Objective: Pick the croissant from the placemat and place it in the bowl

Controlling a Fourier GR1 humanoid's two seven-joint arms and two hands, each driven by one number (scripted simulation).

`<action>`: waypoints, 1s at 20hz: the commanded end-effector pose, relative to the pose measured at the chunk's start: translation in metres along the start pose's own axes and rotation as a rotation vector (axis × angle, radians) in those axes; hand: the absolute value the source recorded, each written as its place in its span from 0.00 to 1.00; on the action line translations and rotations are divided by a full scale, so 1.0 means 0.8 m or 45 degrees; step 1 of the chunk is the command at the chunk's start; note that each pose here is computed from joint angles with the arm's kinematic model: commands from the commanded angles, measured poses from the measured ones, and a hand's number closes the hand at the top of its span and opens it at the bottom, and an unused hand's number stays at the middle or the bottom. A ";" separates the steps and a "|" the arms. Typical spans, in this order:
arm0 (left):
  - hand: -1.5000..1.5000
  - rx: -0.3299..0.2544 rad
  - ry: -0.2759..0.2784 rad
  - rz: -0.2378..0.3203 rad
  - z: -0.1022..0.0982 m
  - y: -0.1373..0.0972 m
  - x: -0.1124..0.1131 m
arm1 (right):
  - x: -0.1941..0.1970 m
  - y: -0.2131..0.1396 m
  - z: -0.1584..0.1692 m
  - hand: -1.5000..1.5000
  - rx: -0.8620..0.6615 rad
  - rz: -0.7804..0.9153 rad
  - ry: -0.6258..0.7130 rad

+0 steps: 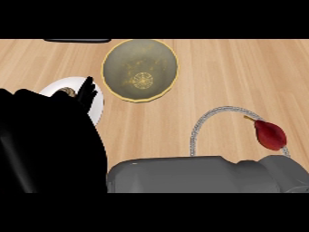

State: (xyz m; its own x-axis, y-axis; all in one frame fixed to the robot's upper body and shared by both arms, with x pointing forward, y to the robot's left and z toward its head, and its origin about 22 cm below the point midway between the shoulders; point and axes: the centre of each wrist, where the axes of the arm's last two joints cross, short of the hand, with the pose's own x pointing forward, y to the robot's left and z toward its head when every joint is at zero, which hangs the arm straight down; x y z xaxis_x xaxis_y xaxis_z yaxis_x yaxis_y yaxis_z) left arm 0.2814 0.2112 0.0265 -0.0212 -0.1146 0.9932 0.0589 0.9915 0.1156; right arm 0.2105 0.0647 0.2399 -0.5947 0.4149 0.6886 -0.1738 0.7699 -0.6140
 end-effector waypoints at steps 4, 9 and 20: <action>0.50 0.018 0.002 0.004 0.003 0.003 -0.014 | 0.027 -0.017 -0.078 1.00 -0.144 0.079 0.139; 0.50 0.028 -0.017 -0.009 -0.012 -0.008 0.010 | 0.007 -0.020 -0.109 1.00 -0.101 0.209 0.200; 0.50 0.006 -0.027 -0.012 0.001 -0.009 0.016 | -0.123 -0.018 -0.146 1.00 -0.140 0.542 0.339</action>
State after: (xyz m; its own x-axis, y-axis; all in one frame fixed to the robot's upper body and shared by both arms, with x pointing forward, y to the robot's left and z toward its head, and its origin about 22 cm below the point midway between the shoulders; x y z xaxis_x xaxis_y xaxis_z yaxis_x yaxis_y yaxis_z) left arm 0.2788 0.2101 0.0331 -0.0372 -0.1147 0.9927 0.0530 0.9918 0.1165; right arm 0.3375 0.0821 0.2446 -0.4114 0.7608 0.5020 0.1067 0.5871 -0.8025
